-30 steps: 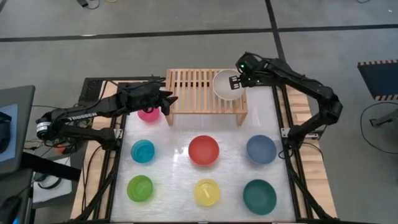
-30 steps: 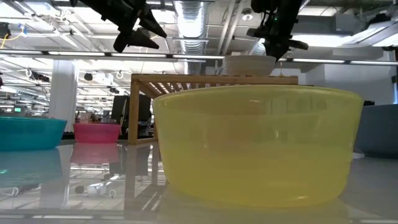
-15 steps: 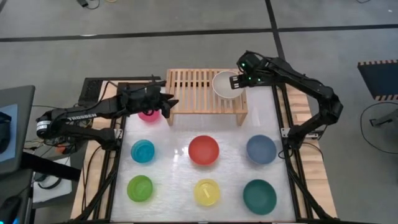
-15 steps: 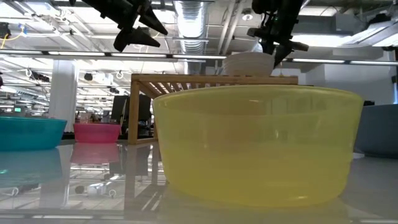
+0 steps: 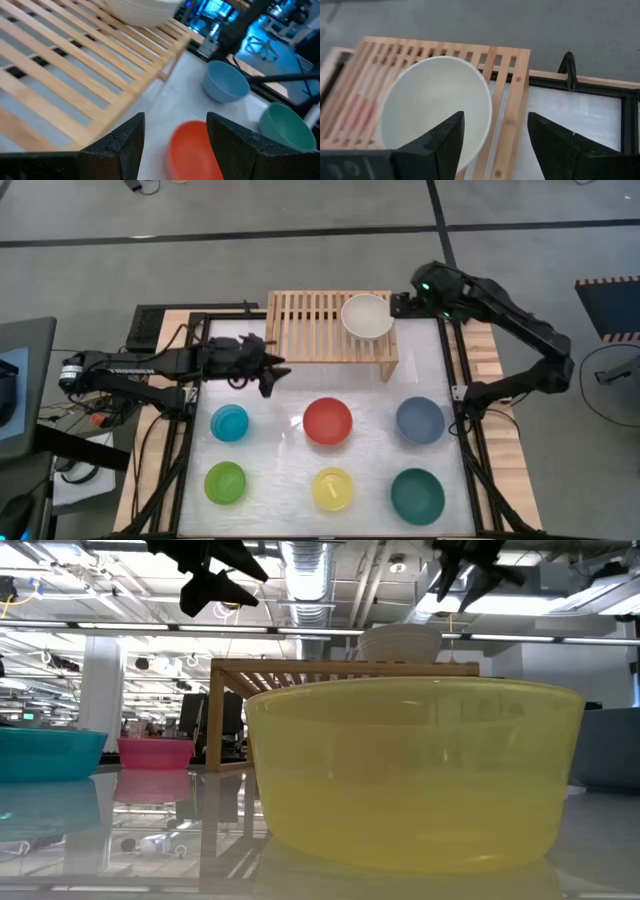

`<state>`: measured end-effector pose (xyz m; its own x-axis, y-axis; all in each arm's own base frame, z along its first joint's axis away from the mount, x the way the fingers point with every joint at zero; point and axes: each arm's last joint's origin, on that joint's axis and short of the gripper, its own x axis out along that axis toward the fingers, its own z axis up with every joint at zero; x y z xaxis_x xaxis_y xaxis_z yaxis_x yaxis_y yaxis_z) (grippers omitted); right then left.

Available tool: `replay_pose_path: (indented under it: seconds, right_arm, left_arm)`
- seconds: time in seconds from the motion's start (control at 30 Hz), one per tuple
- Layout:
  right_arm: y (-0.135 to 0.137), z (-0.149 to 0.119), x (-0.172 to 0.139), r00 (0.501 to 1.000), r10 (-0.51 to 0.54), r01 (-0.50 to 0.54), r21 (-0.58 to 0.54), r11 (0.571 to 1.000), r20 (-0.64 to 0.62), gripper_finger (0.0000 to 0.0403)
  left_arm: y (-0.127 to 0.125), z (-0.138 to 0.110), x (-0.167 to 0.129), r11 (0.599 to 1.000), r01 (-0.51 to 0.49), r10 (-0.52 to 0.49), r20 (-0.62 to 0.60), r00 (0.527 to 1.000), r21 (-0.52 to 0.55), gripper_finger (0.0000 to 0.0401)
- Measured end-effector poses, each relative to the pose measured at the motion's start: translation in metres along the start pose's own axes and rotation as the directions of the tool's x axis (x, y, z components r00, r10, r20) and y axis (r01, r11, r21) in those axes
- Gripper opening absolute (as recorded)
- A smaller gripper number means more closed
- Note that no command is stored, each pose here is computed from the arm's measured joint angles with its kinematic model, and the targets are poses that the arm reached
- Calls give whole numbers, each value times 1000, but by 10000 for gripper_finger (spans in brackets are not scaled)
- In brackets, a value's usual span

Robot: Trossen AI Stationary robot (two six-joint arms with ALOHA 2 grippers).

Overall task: Place and stack bowls onto a shelf
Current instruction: Stack the large orange bowl on the white bowl on the shelf

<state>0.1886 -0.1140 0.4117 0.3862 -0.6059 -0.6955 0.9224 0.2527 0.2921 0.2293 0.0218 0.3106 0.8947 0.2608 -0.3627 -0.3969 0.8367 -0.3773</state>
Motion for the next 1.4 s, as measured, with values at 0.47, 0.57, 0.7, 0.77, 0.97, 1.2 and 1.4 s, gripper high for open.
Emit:
replay_pose_path:
  seconds: [0.47, 0.57, 0.7, 0.77, 0.97, 1.2, 1.4]
  right_arm:
    - [4, -40, -45, 999, 33, -36, -207, 978, -17, 244]
    - [6, -47, -48, 998, 43, -56, -294, 954, -52, 244]
    - [5, -57, -54, 995, 27, -61, -355, 933, -99, 244]
    - [4, -63, -58, 994, 19, -56, -364, 930, -104, 244]
    - [7, -73, -65, 995, 25, -60, -384, 921, -94, 244]
    - [8, -76, -68, 995, 37, -73, -393, 917, -98, 244]
    - [8, -75, -67, 995, 31, -65, -386, 920, -93, 244]
  left_arm:
    - [-37, -79, 64, 957, -204, 164, -194, 967, -205, 196]
    - [-36, -92, 79, 940, -231, 173, -231, 957, -253, 196]
    - [-35, -110, 97, 928, -245, 155, -308, 939, -281, 196]
    - [-37, -113, 104, 929, -246, 146, -340, 929, -275, 196]
    - [-42, -119, 124, 943, -254, 160, -379, 911, -213, 196]
    - [-29, -129, 139, 916, -365, 248, -479, 842, -167, 193]
    - [-26, -127, 142, 921, -360, 242, -504, 829, -149, 111]
